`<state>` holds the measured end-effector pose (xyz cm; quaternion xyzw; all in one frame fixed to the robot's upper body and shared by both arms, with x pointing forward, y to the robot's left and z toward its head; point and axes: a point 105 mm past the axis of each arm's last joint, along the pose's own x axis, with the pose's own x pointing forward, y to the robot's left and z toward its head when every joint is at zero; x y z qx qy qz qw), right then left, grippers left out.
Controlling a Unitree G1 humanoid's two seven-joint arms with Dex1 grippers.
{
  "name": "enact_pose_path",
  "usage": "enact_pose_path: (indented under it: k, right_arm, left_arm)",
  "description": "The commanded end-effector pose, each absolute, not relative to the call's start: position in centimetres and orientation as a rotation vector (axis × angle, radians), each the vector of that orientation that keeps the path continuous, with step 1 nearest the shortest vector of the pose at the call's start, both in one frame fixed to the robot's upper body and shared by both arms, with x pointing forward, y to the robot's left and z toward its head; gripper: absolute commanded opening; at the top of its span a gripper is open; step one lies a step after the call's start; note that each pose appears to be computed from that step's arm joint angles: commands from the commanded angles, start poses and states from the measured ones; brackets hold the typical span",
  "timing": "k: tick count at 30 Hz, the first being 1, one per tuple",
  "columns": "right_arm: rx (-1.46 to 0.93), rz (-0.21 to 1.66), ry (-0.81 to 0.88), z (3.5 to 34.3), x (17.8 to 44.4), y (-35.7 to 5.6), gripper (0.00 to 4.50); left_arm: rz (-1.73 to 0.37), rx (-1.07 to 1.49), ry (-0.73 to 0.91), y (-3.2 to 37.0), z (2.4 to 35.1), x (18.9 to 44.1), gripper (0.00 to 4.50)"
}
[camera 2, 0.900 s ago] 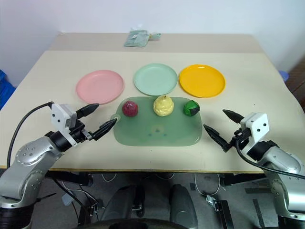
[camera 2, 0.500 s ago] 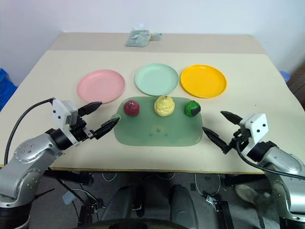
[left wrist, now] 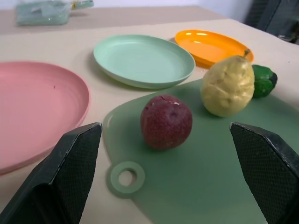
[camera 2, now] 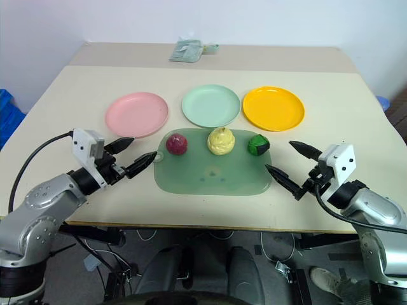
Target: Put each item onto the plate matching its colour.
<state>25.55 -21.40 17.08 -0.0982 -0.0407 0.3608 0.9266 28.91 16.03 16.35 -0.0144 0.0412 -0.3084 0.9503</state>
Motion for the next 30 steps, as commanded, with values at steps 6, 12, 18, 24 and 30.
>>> enact_pose_path:
  k: [6, 12, 18, 24, 30]
  right_arm:
    - [-0.247, 0.953, -0.165, 19.3, 24.8, -19.0, 4.48]
    - [-0.267, 1.004, -0.156, 19.2, 24.7, -18.4, 4.48]
    - [-0.277, 1.006, -0.168, 19.3, 25.1, -18.0, 4.48]
    - [-0.279, 0.998, -0.177, 19.4, 25.0, -17.8, 4.48]
    - [-0.280, 0.986, -0.179, 19.4, 24.9, -17.7, 4.48]
  left_arm:
    - [-0.649, -0.083, 0.126, 14.9, 16.8, 31.0, 4.50]
    - [-0.654, -0.016, 0.149, 13.6, 16.0, 32.3, 4.50]
    - [-0.700, 0.037, 0.150, 11.4, 15.8, 33.5, 4.50]
    - [-0.696, 0.081, 0.186, 10.8, 14.9, 34.8, 4.50]
    - [-0.703, 0.104, 0.203, 9.7, 14.3, 35.7, 4.50]
